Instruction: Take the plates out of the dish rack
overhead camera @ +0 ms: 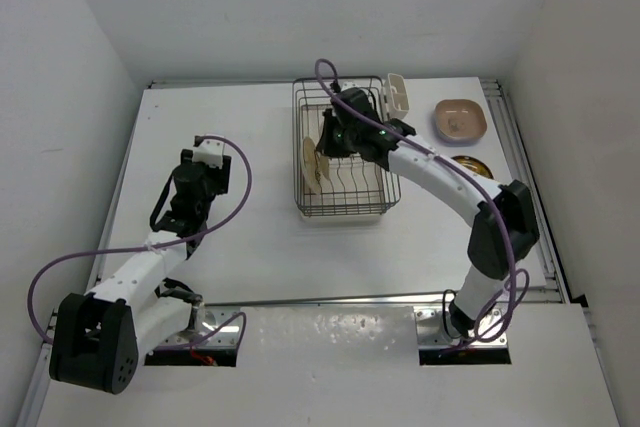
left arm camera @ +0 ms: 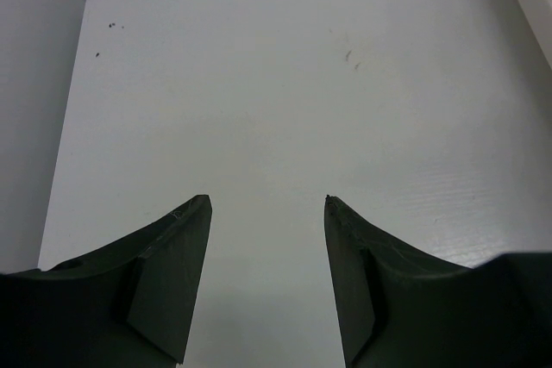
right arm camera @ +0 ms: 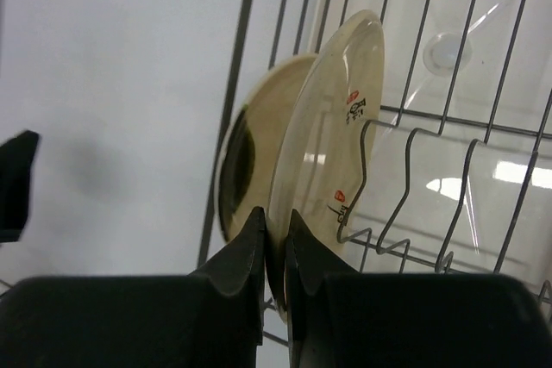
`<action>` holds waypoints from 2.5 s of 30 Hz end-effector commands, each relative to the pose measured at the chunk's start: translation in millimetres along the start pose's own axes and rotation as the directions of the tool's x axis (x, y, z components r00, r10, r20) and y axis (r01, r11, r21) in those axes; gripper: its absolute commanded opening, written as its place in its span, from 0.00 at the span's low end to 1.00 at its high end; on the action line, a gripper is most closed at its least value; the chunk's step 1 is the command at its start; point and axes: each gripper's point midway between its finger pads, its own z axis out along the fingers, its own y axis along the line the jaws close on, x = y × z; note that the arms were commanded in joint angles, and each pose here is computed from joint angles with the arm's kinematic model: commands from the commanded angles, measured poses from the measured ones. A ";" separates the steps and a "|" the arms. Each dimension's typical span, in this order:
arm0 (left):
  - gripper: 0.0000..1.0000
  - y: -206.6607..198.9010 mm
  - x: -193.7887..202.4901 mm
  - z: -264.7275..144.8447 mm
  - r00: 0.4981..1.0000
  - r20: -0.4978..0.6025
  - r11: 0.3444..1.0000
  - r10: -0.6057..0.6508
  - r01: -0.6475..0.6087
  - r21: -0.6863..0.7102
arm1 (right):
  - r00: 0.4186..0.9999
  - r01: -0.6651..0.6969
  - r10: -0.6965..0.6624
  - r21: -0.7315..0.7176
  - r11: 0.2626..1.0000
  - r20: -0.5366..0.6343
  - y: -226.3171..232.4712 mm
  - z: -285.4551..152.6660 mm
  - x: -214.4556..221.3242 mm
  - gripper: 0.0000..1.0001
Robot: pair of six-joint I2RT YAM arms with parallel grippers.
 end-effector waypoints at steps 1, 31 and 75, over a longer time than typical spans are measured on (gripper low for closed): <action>0.62 4.0 -15.1 1.2 0.998 0.065 1.000 -0.007 0.008 -0.016 | 0.978 -0.055 0.063 -0.049 0.997 0.197 12.5 -45.8 -67.9 0.00; 0.62 -7.1 -7.9 5.4 0.999 0.047 0.999 -0.014 0.013 0.030 | 0.998 0.029 0.023 0.767 0.642 -0.056 -324.6 -149.2 -27.6 0.00; 0.64 -1.0 1.6 11.7 1.000 0.010 1.000 0.022 -0.022 0.012 | 0.909 0.176 0.189 0.753 0.634 -0.372 -378.8 -61.7 49.2 0.56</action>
